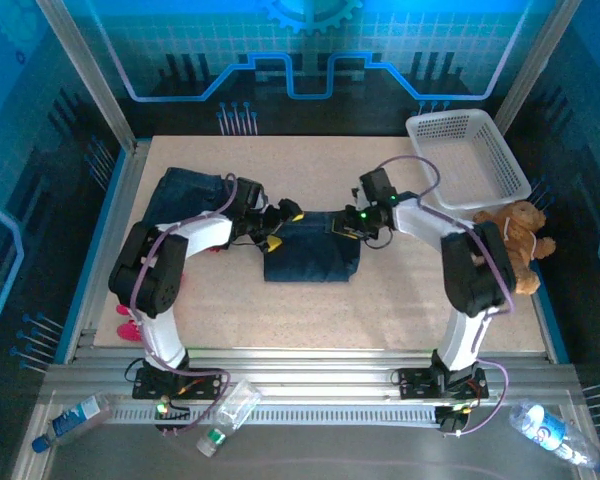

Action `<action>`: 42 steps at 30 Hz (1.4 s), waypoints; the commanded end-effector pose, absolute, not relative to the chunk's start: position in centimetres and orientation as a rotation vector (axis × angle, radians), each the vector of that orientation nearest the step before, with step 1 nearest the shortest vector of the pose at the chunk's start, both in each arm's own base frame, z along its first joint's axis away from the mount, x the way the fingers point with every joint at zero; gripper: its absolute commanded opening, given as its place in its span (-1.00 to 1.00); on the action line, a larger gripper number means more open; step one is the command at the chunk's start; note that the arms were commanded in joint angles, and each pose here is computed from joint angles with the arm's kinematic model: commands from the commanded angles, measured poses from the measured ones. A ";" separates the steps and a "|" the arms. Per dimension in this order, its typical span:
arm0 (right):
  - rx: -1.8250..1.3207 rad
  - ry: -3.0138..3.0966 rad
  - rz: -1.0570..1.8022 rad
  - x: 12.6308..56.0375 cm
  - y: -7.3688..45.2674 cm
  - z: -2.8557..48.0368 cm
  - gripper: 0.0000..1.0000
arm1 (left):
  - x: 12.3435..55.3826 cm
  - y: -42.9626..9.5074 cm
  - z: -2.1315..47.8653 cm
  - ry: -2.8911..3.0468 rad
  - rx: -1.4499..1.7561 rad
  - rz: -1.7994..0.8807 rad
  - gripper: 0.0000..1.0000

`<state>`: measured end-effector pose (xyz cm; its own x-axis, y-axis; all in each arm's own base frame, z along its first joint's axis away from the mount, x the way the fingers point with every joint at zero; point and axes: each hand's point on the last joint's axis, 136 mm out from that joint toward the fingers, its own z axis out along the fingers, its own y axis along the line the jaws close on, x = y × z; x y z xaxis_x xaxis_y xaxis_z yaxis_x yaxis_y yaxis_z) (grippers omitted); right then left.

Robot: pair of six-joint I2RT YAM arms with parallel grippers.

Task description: Fold and stack the skirts

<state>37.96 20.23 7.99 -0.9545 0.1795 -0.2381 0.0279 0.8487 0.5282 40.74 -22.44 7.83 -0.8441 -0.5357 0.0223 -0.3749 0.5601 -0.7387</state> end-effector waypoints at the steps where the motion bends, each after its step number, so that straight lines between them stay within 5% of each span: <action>1: 0.166 2.835 0.866 34.0 19.0 7.5 -0.06 | 40.5 -23.7 11.6 2.595 -0.630 -1.163 0.98; 3: 0.117 2.851 0.958 32.4 19.6 7.4 0.02 | 40.4 -24.7 12.1 2.603 -0.607 -1.190 0.98; 6: -0.005 2.832 1.082 31.0 21.0 7.6 1.00 | 40.7 -26.5 12.0 2.597 -0.599 -1.269 0.98; 12: -0.093 2.792 1.116 31.4 22.2 7.3 0.99 | 42.8 -31.1 11.7 2.561 -0.581 -1.513 0.97; 21: -0.220 2.792 1.113 31.0 24.0 6.2 0.95 | 45.7 -29.6 4.5 2.615 -0.877 -1.313 0.98; 29: -0.393 2.878 1.222 26.1 26.0 2.6 0.86 | 44.7 -28.3 0.9 2.660 -1.035 -1.193 0.98; 36: -0.476 2.772 1.382 25.4 26.1 5.2 0.83 | 44.7 -27.8 -0.2 2.670 -1.087 -1.139 0.98; 42: -0.237 2.855 0.999 27.3 22.4 4.3 0.85 | 44.7 -28.1 0.2 2.679 -1.054 -1.148 0.98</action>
<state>27.82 25.32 5.04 -0.9587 -0.2004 -0.2019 -0.2844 0.6578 0.6974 46.17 -30.43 6.84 -0.8245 -0.5348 0.1850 -0.4470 0.4149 -0.7925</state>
